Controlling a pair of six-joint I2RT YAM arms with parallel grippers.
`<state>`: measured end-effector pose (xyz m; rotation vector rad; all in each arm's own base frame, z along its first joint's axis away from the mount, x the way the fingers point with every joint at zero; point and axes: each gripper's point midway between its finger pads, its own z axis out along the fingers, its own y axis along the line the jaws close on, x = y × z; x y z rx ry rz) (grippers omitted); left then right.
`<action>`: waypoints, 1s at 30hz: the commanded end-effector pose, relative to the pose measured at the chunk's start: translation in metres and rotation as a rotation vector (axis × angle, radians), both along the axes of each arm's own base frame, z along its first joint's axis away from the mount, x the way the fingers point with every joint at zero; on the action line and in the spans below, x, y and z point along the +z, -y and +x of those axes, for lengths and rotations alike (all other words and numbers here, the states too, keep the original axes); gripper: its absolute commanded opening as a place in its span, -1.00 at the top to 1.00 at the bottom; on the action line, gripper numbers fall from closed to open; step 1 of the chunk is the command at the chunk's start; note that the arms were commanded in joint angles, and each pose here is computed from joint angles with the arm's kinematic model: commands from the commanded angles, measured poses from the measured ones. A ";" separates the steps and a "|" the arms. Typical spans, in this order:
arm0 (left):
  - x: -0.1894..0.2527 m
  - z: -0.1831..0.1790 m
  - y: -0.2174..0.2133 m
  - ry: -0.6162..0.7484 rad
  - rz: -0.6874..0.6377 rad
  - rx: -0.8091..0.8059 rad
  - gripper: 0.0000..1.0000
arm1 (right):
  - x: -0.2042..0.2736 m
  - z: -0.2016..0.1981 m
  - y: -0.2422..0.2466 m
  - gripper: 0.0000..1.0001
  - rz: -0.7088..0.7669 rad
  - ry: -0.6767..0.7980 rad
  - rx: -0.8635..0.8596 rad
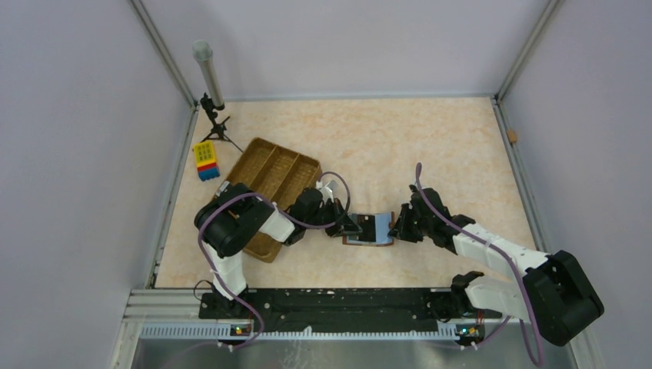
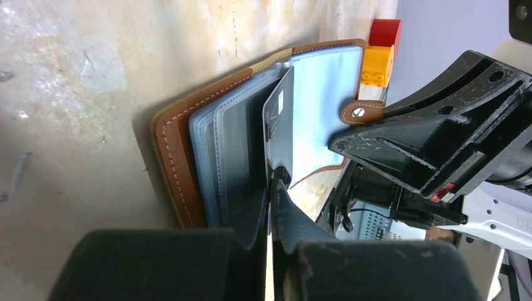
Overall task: Put the credit cards into the card holder
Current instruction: Insert the credit card into the card holder.
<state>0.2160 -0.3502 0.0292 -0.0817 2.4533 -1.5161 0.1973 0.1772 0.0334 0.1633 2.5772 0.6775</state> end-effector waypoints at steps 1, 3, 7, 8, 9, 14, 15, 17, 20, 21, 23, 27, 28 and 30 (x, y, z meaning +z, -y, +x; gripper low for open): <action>-0.035 -0.014 -0.019 -0.080 0.137 0.003 1.00 | 0.005 0.004 -0.001 1.00 -0.015 0.019 0.012; -0.036 -0.015 -0.019 -0.081 0.141 0.003 1.00 | 0.006 0.004 -0.002 1.00 -0.014 0.019 0.013; -0.037 -0.014 -0.018 -0.084 0.142 -0.001 1.00 | 0.006 0.004 -0.001 1.00 -0.015 0.019 0.013; -0.037 -0.013 -0.017 -0.084 0.139 -0.005 1.00 | 0.006 0.004 -0.002 1.00 -0.015 0.019 0.014; -0.038 -0.013 -0.016 -0.083 0.138 -0.009 1.00 | 0.006 0.004 -0.001 1.00 -0.015 0.019 0.013; -0.038 -0.014 -0.014 -0.091 0.129 -0.019 1.00 | 0.007 0.004 -0.002 1.00 -0.011 0.020 0.015; -0.038 -0.014 -0.014 -0.093 0.128 -0.022 1.00 | 0.006 0.004 -0.002 1.00 -0.011 0.020 0.015; -0.038 -0.015 -0.013 -0.097 0.127 -0.028 1.00 | 0.006 0.004 -0.002 1.00 -0.011 0.020 0.015; -0.038 -0.015 -0.010 -0.102 0.118 -0.033 1.00 | 0.006 0.004 -0.003 1.00 -0.009 0.019 0.015; -0.038 -0.015 -0.009 -0.101 0.113 -0.035 1.00 | 0.006 0.004 -0.003 1.00 -0.009 0.018 0.015; -0.037 -0.014 -0.008 -0.104 0.109 -0.036 1.00 | 0.006 0.005 -0.003 1.00 -0.010 0.020 0.014; -0.036 -0.013 -0.006 -0.102 0.105 -0.034 1.00 | 0.007 0.006 -0.004 1.00 -0.008 0.022 0.014; -0.036 -0.013 -0.005 -0.102 0.102 -0.032 1.00 | 0.007 0.006 -0.004 1.00 -0.008 0.022 0.014; -0.036 -0.012 -0.004 -0.101 0.093 -0.028 1.00 | 0.006 0.006 -0.004 1.00 -0.008 0.020 0.015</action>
